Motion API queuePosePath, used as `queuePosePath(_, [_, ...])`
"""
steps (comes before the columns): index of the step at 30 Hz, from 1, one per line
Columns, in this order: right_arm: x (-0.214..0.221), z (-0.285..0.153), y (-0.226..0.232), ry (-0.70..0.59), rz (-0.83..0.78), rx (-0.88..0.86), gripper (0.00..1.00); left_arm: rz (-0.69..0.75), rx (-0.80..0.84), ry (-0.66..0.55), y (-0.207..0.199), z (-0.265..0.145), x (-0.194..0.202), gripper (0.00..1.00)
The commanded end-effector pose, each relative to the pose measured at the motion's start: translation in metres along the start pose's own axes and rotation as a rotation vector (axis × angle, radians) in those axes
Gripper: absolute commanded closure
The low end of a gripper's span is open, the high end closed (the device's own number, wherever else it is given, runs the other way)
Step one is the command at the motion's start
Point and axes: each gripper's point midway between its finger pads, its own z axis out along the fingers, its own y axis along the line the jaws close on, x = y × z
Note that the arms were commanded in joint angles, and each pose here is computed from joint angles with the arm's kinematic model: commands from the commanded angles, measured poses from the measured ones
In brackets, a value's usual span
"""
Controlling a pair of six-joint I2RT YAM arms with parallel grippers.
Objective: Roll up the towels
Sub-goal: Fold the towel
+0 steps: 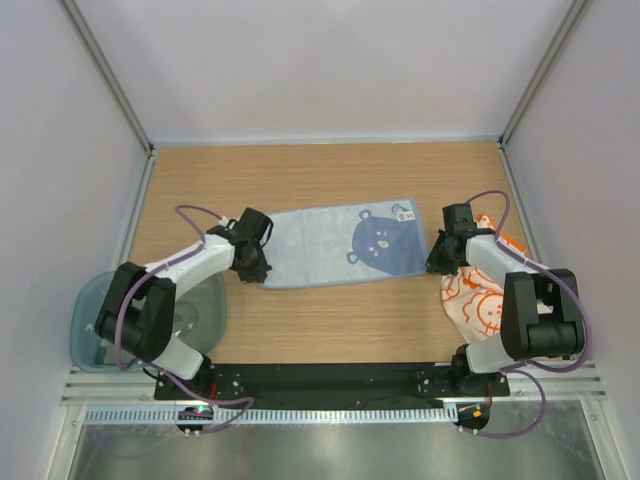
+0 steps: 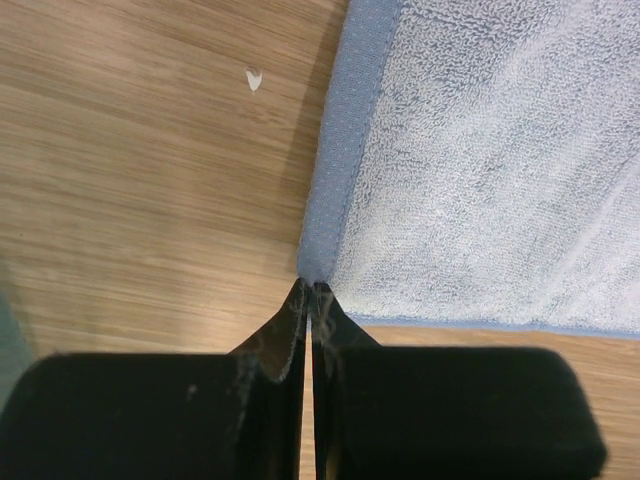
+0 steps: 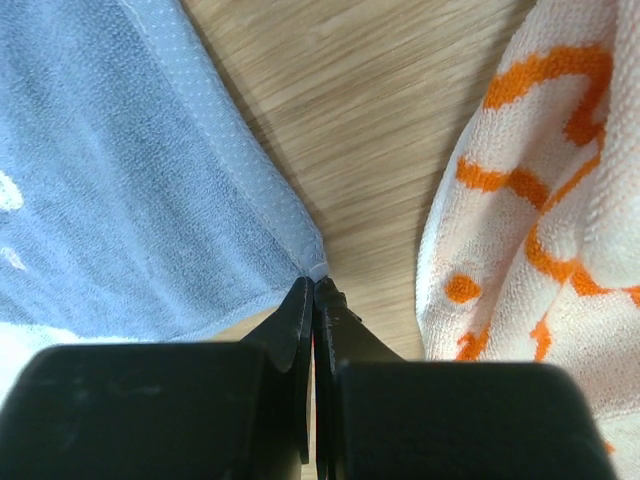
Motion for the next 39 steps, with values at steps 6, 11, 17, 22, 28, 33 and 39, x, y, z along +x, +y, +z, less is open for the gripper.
queuePosePath(6, [-0.017, -0.032, 0.019, -0.056, -0.016, -0.058, 0.99, -0.007, 0.05, -0.048, -0.005, -0.034, -0.012, 1.0])
queuePosePath(11, [-0.03, -0.044, 0.026, -0.067, -0.025, -0.064, 0.99, 0.0, 0.06, -0.083, -0.014, -0.053, -0.032, 1.0])
queuePosePath(17, [-0.052, -0.048, 0.041, -0.078, -0.038, -0.071, 0.99, -0.031, 0.075, -0.09, -0.015, -0.058, -0.055, 1.0])
queuePosePath(22, [-0.072, -0.051, 0.063, -0.069, -0.044, -0.12, 0.99, -0.052, 0.08, -0.08, -0.015, -0.056, -0.071, 1.0])
queuePosePath(28, [-0.096, -0.046, 0.083, -0.07, -0.044, -0.138, 0.99, -0.084, 0.069, -0.083, -0.018, -0.048, -0.096, 1.0])
queuePosePath(33, [-0.115, -0.036, 0.099, -0.061, -0.048, -0.142, 0.99, -0.101, 0.058, -0.076, -0.024, -0.04, -0.115, 1.0])
queuePosePath(39, [-0.137, -0.027, 0.114, -0.061, -0.042, -0.144, 0.99, -0.113, 0.033, -0.064, -0.033, -0.028, -0.137, 1.0])
